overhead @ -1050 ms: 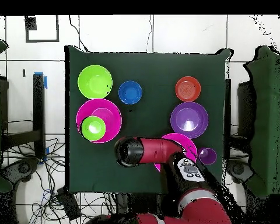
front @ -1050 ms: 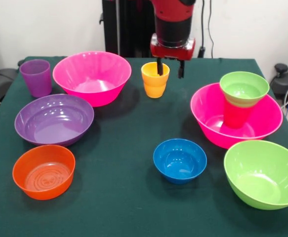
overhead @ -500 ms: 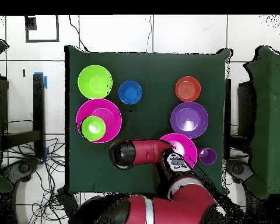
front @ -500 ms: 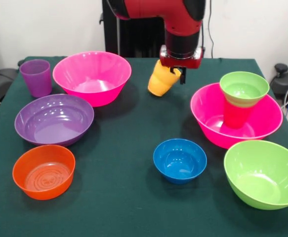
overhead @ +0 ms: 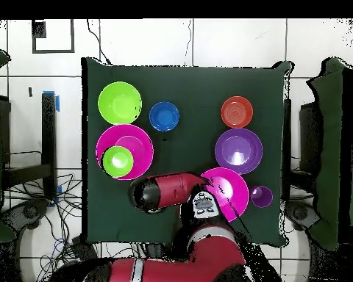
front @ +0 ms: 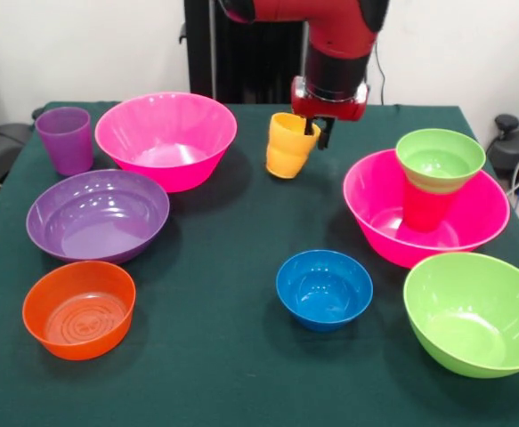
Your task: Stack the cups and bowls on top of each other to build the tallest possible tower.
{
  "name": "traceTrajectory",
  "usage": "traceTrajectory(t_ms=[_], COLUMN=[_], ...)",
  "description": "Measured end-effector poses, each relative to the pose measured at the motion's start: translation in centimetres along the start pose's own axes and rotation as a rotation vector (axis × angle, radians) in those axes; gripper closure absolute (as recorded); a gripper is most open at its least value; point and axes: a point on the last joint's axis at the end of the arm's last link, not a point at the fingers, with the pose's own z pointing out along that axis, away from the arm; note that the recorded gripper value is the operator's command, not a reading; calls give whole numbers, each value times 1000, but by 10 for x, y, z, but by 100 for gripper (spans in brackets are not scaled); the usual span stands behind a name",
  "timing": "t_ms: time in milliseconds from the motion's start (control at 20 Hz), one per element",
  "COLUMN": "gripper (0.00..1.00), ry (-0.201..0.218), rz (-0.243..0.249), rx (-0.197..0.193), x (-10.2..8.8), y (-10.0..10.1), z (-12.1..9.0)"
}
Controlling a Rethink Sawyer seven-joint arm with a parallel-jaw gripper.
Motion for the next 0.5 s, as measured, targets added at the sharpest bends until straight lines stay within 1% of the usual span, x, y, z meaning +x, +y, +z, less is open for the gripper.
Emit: traceTrajectory(t_ms=[50,100,150,200,300,350,400,450,500], gripper=[100,100,100,100,100,100,100,100,100], ry=[14,20,56,86,144,167,179,223,233], rz=[-11,-14,-29,-38,-48,-50,-51,-52,-50], rx=[32,44,98,135,197,219,230,270,282], x=[0,0,0,-1,-2,-3,-3,-6,-9], y=[1,1,4,7,13,16,18,25,27], z=[-7,-10,-24,-36,-58,-68,-72,-93,-101])
